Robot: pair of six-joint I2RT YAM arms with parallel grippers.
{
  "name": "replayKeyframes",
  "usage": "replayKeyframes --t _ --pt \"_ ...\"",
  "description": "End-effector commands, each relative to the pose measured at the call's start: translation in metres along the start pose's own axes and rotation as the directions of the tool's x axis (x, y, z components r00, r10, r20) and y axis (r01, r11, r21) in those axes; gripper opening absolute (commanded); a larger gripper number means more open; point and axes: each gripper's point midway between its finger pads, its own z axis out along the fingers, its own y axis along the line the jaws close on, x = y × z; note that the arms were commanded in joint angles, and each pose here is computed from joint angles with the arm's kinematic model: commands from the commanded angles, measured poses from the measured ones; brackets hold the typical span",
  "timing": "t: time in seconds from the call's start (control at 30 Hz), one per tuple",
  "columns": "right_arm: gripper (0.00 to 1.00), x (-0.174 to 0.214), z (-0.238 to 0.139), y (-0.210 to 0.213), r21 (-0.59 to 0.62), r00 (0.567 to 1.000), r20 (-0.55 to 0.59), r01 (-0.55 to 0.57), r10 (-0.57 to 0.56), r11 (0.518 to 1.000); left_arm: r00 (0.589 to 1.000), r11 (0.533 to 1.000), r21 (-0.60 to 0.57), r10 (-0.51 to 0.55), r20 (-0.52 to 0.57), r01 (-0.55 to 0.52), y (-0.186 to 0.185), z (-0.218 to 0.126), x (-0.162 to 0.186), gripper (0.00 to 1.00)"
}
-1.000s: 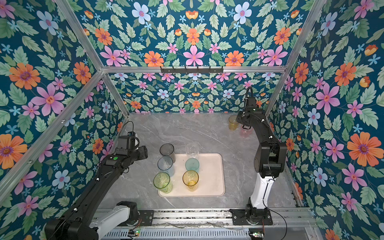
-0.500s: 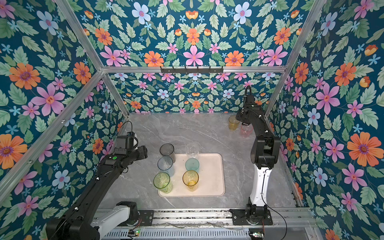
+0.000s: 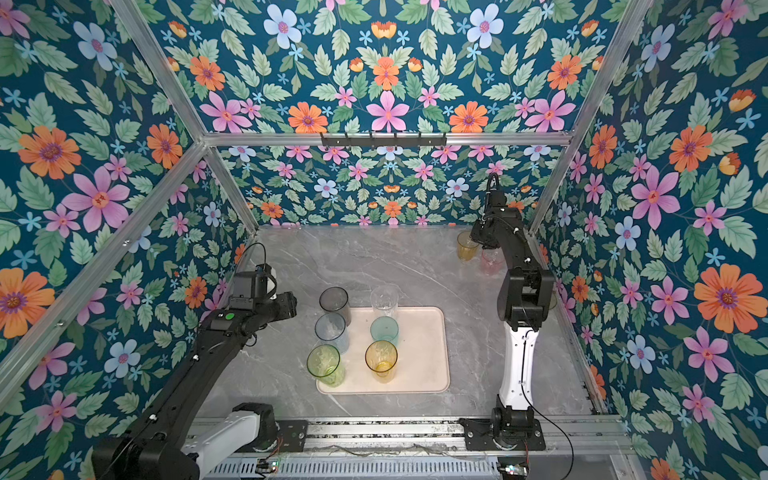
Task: Place the glasses into the tray
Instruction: 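Lower the right gripper onto the yellow glass rim and close it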
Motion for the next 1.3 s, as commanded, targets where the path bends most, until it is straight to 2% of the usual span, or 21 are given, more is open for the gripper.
replayKeyframes --t 0.0,0.43,0.67,1.27 --pt "0.37 0.007 0.001 0.001 -0.002 0.999 -0.033 0.006 -0.006 1.000 1.000 1.000 0.008 -0.001 0.023 0.001 -0.002 0.000 -0.007 0.67" --pt "0.34 0.010 0.009 0.003 -0.015 0.999 -0.050 0.005 -0.006 1.000 1.000 1.000 0.004 -0.001 0.018 0.001 -0.001 0.001 -0.006 0.67" --pt "0.28 0.016 0.018 0.011 -0.059 0.996 -0.085 -0.012 0.007 0.998 1.000 1.000 0.002 -0.004 0.017 0.004 0.000 0.001 -0.005 0.67" --pt "0.27 0.020 0.025 0.015 -0.046 0.995 -0.100 0.003 -0.008 0.999 1.000 1.000 -0.002 -0.004 0.017 0.004 0.001 0.001 -0.005 0.67"
